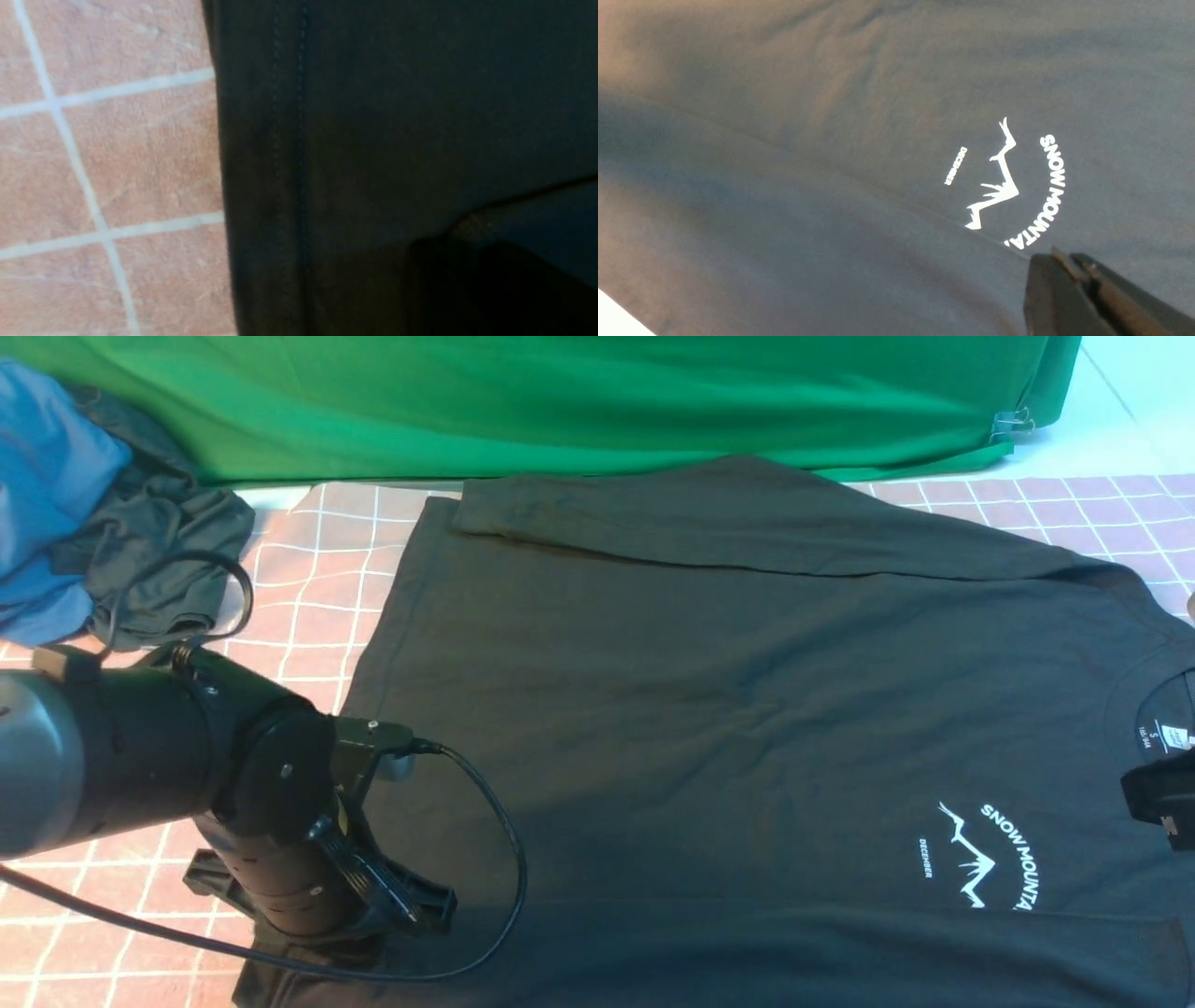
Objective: Fold a long-sleeved shirt over a pink coffee tablecloth.
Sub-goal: 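Grasp the left edge of the dark T-shirt lying flat on the table, then fold the left side of the black T-shirt inward over its body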
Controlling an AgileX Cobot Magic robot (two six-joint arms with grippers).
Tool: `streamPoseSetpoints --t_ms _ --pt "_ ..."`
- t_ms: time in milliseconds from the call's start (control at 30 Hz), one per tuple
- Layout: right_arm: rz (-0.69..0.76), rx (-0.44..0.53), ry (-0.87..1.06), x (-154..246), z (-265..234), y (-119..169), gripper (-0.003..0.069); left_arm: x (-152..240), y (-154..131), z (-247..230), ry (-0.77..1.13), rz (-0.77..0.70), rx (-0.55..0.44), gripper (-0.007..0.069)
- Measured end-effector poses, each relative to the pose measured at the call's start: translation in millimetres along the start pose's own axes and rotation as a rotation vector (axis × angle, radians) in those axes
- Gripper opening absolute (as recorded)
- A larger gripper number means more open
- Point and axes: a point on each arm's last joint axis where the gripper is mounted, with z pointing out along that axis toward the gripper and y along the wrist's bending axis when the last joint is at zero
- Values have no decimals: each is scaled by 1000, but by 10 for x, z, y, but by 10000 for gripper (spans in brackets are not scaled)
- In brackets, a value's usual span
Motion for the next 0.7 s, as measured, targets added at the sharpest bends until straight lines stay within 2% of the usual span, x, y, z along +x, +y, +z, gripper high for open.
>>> streamPoseSetpoints --t_ms 67,200,467,700 --pt "2 -2 -1 -1 0 1 55 6 10 -30 23 3 -12 51" --pt "6 -7 -6 -5 0 7 58 31 30 -188 39 -5 -19 46" --pt "8 -10 -7 -6 0 9 69 -81 -10 -941 -159 -79 110 46" --pt "10 -10 -9 -9 0 9 70 -341 -29 -1288 -266 -76 122 46"
